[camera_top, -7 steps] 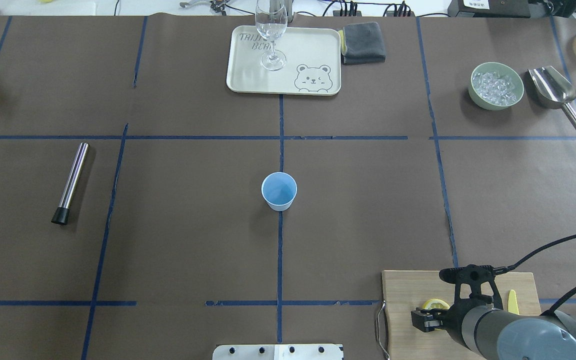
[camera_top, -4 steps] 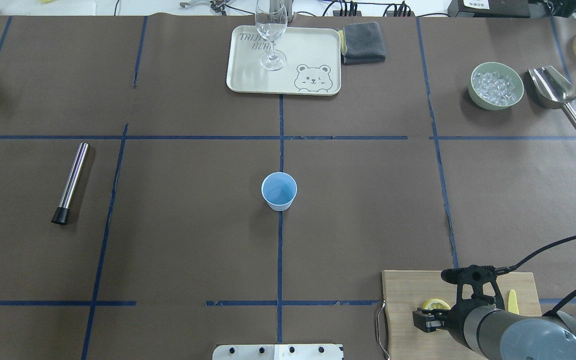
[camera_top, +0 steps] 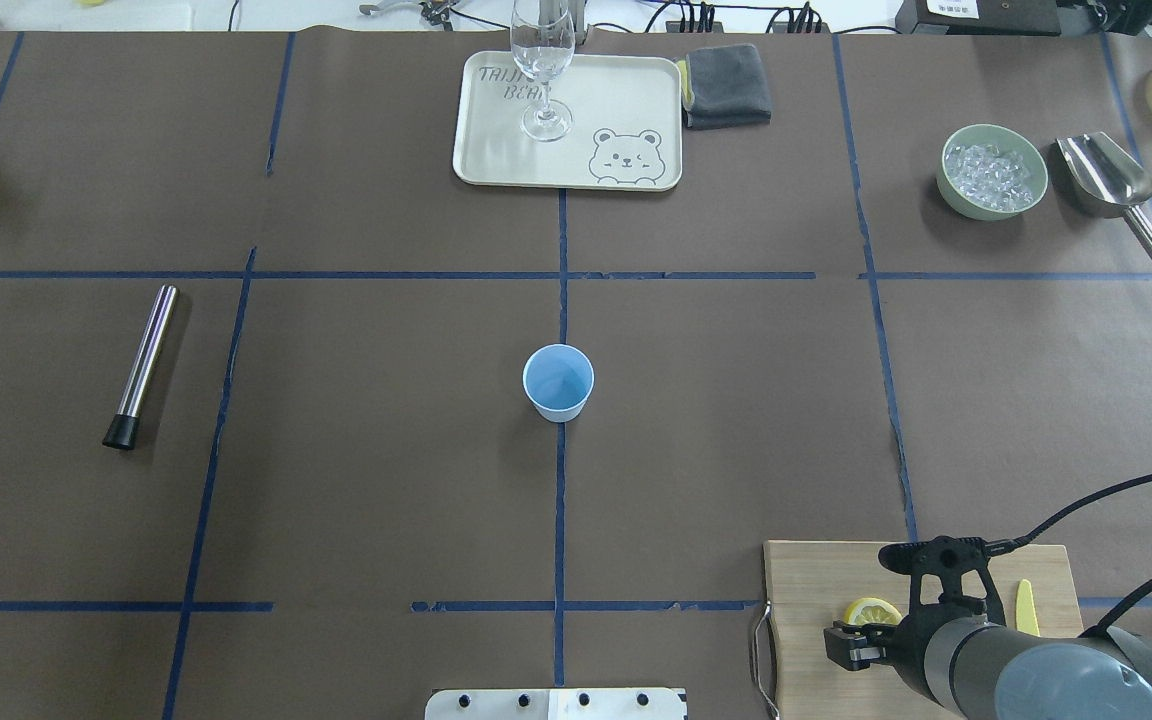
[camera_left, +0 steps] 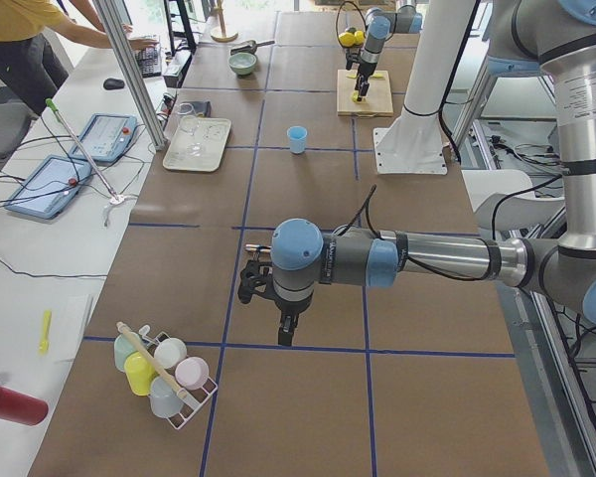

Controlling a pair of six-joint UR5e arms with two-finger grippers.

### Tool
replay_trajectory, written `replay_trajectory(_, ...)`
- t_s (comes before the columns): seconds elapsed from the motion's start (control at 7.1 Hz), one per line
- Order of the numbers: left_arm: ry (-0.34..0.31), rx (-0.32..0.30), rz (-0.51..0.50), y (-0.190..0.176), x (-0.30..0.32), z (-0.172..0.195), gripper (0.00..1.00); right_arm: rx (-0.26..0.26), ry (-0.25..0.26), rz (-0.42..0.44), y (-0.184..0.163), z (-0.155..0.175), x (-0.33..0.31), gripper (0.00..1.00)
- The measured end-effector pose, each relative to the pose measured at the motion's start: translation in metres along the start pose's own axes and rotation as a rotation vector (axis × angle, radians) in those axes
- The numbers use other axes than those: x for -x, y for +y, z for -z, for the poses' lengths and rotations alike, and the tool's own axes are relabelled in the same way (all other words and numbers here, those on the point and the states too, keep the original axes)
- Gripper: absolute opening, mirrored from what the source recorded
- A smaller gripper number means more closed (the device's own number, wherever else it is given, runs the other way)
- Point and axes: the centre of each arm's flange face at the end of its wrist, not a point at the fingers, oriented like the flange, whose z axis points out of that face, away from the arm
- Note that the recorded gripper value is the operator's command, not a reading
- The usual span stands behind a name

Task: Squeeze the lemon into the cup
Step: 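Close the right gripper on the lemon slice and lift it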

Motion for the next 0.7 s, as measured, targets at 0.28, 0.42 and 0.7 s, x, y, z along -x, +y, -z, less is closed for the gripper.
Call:
replay_trajectory(0.28,0.0,0.0,0.0,0.0,0.0,0.0,1.0,0.006,0.004,0.007,0.0039,-0.0031,-0.0001,0.77)
replay_trajectory(0.42,0.0,0.0,0.0,0.0,0.0,0.0,1.0,0.007,0.007,0.008,0.0049,-0.0046,-0.0005,0.67)
replay_trajectory(0.7,0.0,0.0,0.0,0.0,0.0,0.0,1.0,0.006,0.004,0.008,0.0043,-0.0041,0.0004,0.24)
